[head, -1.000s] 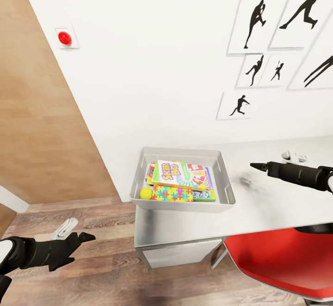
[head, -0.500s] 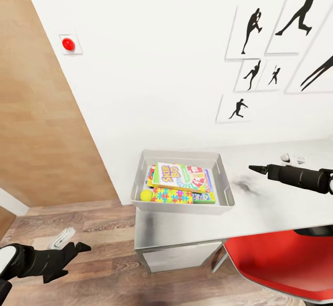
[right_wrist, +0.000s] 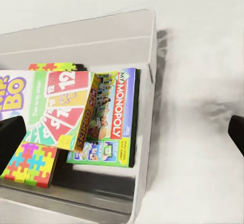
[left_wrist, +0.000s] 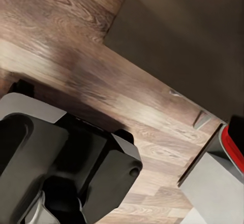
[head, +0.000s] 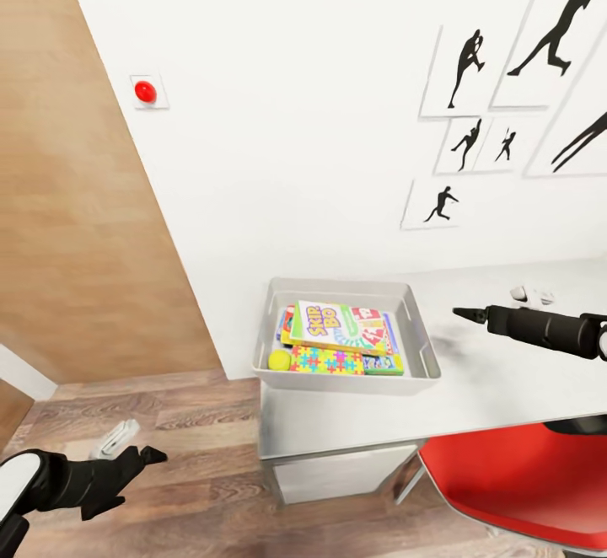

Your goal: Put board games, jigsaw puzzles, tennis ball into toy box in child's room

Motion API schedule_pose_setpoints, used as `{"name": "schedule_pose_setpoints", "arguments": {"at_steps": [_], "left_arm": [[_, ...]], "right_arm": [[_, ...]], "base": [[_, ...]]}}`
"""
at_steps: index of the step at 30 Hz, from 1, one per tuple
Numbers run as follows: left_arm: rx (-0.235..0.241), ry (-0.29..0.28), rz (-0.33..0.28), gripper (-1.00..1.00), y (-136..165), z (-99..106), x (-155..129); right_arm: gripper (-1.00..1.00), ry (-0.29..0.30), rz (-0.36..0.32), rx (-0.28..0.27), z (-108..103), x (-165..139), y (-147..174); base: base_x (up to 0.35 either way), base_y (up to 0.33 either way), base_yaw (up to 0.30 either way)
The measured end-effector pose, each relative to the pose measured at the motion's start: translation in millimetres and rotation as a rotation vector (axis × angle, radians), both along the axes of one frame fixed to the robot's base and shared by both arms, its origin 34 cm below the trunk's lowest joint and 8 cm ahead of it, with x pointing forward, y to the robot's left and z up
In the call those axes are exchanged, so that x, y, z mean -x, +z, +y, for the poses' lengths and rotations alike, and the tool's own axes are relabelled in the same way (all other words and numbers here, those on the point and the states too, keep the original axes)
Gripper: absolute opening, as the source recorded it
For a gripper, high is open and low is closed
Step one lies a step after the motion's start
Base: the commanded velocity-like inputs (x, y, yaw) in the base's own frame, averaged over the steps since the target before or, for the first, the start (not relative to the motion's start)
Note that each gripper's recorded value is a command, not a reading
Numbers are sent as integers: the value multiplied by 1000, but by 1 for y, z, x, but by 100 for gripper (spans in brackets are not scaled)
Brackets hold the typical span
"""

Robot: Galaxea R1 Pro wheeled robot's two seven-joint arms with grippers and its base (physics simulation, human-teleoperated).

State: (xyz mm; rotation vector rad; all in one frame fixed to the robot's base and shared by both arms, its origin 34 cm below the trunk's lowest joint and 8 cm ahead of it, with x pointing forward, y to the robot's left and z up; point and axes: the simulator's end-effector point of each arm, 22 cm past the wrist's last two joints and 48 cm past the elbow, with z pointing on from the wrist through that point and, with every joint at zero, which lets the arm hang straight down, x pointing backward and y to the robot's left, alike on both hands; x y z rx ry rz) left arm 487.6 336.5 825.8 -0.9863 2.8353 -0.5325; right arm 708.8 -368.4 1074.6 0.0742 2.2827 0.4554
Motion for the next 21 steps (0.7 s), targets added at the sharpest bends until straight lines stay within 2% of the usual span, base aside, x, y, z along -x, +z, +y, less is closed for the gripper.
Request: {"name": "schedule_pose_setpoints", "arguments": {"at_steps": [9,21], "left_arm": [[3,15,-3,100,0,5,1],[9,49,18,100,-6,12,8]], "right_arm": [[100,-6,-16,2,-3,1,9],[100,-35,-43,24,-16,1,23]], "base": [[0,200,-70],[0,43,-135]]}}
